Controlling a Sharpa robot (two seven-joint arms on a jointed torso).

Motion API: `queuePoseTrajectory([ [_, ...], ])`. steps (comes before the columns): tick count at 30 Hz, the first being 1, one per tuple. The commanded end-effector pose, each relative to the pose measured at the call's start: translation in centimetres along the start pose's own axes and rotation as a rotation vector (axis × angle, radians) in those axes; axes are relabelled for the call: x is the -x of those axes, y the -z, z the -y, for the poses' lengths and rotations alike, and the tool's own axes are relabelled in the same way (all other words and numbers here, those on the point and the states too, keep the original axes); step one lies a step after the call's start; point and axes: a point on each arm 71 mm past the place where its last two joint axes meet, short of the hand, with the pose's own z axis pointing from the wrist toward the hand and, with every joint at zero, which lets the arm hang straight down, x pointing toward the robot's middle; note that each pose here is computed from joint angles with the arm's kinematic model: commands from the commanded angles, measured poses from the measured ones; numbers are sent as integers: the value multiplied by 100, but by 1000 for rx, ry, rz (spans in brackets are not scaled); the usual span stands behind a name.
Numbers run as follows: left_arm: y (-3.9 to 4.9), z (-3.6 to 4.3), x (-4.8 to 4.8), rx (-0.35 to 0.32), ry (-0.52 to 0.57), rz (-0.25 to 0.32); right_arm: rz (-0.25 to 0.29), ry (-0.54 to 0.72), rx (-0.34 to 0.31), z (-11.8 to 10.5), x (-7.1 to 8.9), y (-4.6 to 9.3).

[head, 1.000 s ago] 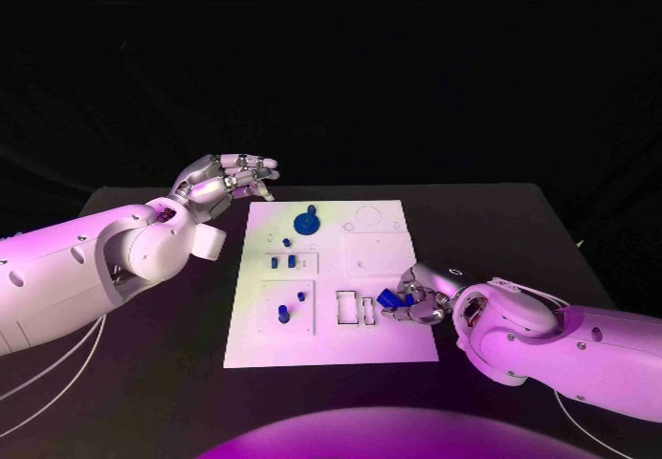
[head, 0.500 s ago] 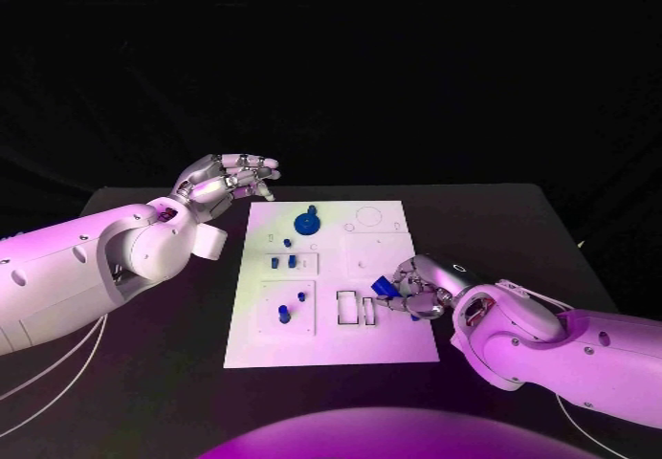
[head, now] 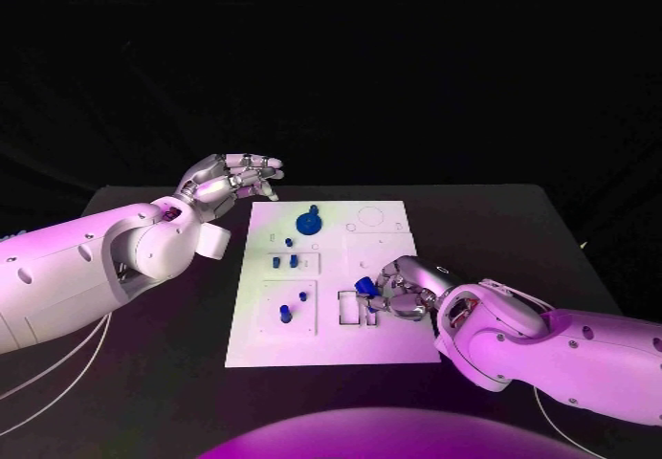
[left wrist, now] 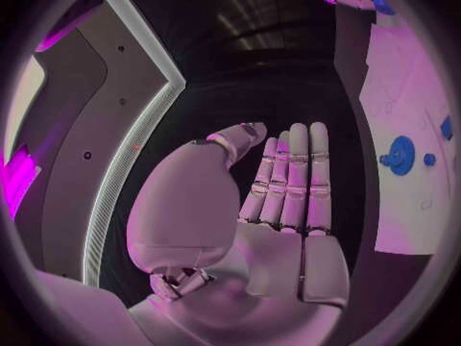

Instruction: Assemble the parts on the task board

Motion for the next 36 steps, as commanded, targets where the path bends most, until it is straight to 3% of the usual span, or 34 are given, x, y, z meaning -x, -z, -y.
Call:
queuePoseTrajectory([
  [1, -8, 10, -20, -13, 6, -9, -100, 4, -7, -23, -101, -20],
  [7, -9, 8, -24, -11, 8, -13, -127, 5, -3, -72, -163, -51],
  [36, -12, 1, -38, -1, 12, -24, -110, 51, -7, -116, -212, -195],
])
